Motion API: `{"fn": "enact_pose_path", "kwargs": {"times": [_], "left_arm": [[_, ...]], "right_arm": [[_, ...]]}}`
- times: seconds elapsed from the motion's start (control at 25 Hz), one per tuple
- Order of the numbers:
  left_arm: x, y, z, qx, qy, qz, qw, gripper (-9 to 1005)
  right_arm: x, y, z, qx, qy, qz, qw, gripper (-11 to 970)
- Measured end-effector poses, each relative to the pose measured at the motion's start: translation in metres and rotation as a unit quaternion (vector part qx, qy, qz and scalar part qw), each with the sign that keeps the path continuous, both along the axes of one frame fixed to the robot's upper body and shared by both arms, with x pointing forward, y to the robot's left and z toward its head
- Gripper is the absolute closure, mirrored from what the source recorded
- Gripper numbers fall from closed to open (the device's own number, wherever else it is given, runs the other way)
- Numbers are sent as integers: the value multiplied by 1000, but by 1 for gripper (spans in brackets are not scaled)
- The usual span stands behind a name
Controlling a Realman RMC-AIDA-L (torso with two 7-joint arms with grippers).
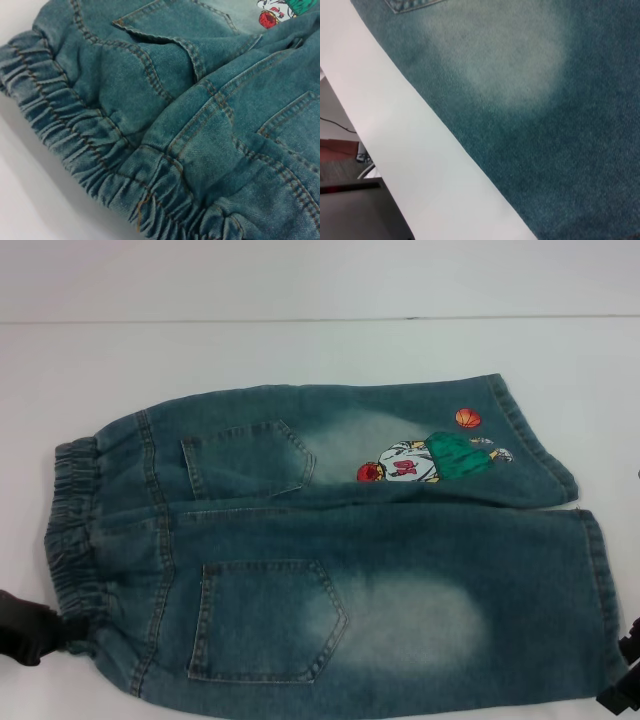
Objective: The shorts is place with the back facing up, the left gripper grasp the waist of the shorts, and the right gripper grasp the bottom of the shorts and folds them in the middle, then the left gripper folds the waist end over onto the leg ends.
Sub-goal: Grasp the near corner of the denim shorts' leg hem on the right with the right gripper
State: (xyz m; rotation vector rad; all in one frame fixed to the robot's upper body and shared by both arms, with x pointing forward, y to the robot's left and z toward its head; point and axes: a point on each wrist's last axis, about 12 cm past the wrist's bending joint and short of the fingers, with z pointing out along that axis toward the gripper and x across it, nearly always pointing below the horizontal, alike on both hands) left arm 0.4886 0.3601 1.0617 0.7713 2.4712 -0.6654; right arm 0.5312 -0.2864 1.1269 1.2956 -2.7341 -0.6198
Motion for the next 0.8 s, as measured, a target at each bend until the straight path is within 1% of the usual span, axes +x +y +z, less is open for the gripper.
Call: {"fn": "enact_pose_path", "kwargs": {"times": [0.32,0.56,0.68,0.8], "left_arm": [[1,-2,-2,0,1,-2,1000,942],[1,-2,-2,0,1,-2,1000,942],[1,-2,-2,0,1,-2,1000,942],[1,-2,-2,0,1,-2,1000,941]], "right_arm": [[4,3,1,-3,-10,5,1000,153],[2,5,-1,-3,-4,8,1000,158],[0,6,-5,-2,8,8,1000,160],[-1,7,-9,-2,20,6,1000,212]]}}
